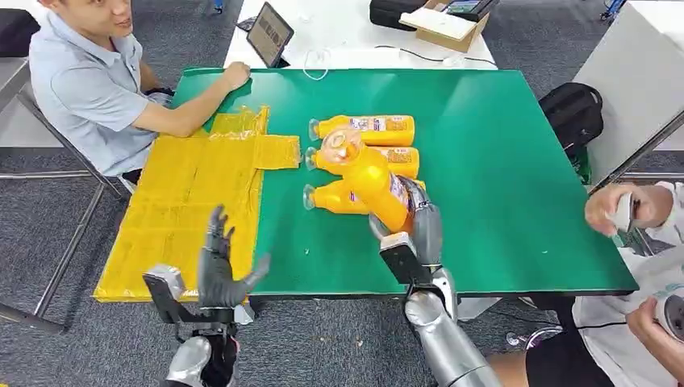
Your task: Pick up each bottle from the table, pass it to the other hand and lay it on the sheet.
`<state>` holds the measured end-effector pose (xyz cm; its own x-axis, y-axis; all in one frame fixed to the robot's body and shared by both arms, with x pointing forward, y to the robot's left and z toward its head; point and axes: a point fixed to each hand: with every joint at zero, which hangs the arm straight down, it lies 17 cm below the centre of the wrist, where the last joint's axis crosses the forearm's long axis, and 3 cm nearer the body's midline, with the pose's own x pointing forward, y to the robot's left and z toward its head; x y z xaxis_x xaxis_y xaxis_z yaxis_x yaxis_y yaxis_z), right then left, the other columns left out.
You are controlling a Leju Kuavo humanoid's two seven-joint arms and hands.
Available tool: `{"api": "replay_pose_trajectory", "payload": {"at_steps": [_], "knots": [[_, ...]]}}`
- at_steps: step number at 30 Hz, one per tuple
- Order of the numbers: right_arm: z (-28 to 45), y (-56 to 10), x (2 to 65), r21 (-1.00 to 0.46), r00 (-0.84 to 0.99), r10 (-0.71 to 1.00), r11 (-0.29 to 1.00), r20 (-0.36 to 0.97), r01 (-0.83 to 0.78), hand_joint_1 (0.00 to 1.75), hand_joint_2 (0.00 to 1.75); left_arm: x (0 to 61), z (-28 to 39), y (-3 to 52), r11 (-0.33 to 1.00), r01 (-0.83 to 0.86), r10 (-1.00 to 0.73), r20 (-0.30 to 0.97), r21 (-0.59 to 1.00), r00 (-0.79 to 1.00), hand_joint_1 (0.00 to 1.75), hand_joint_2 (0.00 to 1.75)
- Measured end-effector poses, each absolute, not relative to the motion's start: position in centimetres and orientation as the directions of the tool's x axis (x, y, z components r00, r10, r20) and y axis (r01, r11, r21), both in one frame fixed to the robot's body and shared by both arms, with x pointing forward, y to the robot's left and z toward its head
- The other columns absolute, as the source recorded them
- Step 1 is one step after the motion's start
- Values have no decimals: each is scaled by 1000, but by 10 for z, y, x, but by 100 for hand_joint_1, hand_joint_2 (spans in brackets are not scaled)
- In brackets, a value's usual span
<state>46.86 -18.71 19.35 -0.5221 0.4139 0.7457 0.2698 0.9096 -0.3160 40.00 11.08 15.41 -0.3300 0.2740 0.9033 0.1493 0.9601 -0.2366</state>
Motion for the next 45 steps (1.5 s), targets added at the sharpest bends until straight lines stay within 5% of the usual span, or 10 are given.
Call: {"api": "replay_pose_trajectory", "payload": {"at_steps": [16,45], "knots": [[215,-53,456,-350,-648,258,937,717,-14,175,175,384,138,37,897,380,323,921,-225,-217,0,175],[210,34,430,-453,-709,226,879,668,-147,175,175,402,133,81,777,215,620,778,-591,-104,0,175]]}}
